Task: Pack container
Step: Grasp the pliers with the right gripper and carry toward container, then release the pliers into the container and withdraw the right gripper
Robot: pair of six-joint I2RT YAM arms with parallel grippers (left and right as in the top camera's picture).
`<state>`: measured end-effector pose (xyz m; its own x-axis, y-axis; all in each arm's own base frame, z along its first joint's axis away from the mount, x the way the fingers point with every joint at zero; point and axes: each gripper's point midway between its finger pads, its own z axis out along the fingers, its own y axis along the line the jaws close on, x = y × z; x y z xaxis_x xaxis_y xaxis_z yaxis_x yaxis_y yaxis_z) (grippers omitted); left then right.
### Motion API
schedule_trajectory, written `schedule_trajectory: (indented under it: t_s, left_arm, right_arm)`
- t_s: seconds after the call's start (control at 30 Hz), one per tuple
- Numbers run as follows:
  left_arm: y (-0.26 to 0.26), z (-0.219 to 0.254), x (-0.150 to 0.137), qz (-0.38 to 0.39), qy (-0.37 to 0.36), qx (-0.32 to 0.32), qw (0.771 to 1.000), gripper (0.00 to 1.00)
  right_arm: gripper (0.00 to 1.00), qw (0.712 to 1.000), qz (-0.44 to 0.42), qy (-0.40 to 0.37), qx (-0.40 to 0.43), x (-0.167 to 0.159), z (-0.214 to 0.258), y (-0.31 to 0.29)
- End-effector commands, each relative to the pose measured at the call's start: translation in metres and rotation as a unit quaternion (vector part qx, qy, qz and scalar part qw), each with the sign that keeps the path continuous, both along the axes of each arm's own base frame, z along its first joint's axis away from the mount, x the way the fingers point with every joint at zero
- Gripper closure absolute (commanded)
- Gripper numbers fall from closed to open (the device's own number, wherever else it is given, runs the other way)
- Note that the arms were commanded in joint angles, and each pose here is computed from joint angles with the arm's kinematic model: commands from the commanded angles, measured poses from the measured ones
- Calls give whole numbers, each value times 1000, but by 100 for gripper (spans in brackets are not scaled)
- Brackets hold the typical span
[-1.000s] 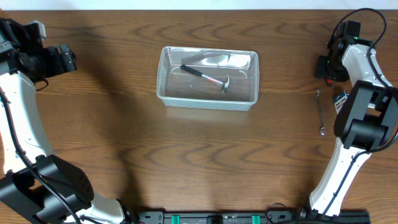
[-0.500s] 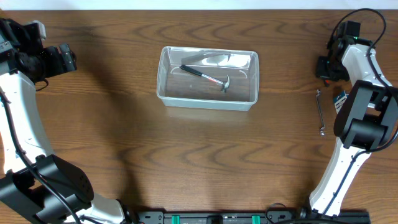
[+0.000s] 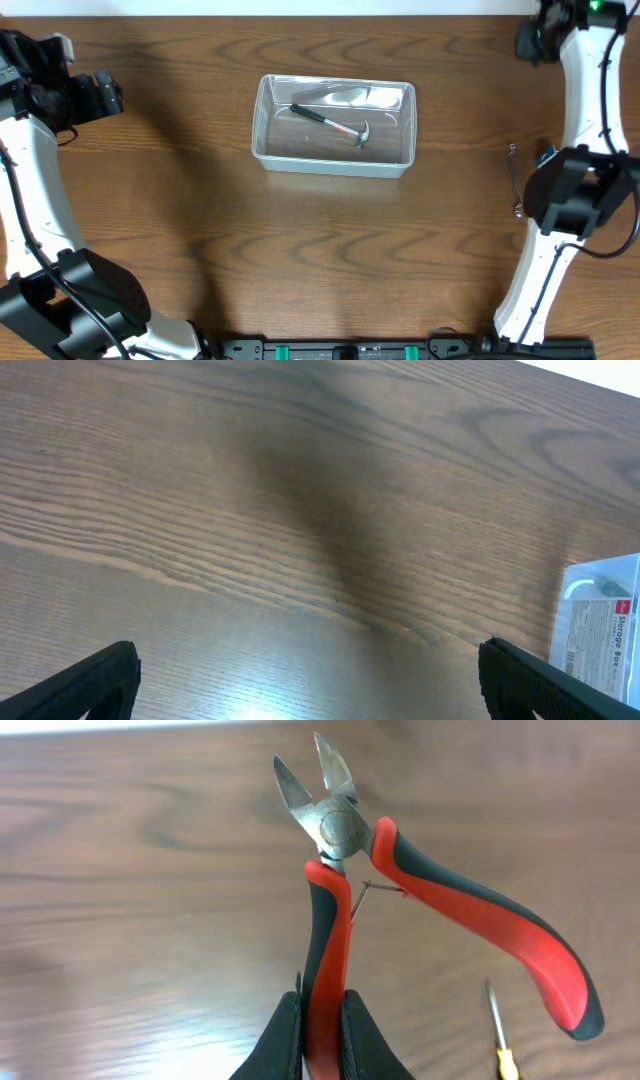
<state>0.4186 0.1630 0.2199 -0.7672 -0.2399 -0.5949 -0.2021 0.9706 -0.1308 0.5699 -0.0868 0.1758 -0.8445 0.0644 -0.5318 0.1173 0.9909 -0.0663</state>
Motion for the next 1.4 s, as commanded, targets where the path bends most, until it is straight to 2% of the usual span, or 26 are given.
schedule_trajectory:
  t_s: [0.0,0.1,0.27,0.6,0.77,0.93,1.17,1.37]
  left_arm:
    - [-1,5,2,-2,-7,-4,1000,2]
    - [-1,5,2,-2,-7,-4,1000,2]
    - [-1,5,2,-2,-7,-4,1000,2]
    - [-1,5,2,-2,-7,-4,1000,2]
    - [-1,6,2,-2,-7,-4,1000,2]
    - [-1,5,2,-2,-7,-4,1000,2]
    - [-1,5,2,-2,-7,-4,1000,2]
    - [-1,5,2,-2,-7,-4,1000,2]
  right_arm:
    - [99,992,106,-59,26,6,59,71]
    - [99,981,179,-60,50,-5,75,130]
    - [99,964,259,-17,53,-35,66,212]
    - [99,925,377,49,-15,-105,43,330]
    - [99,909,404,88,-57,-127,16,350]
    - [99,893,415,156,-69,-145,-31,346]
    - [99,884,405,222,-75,-158,-96,328]
    - [99,879,403,242,-77,-166,-125,322]
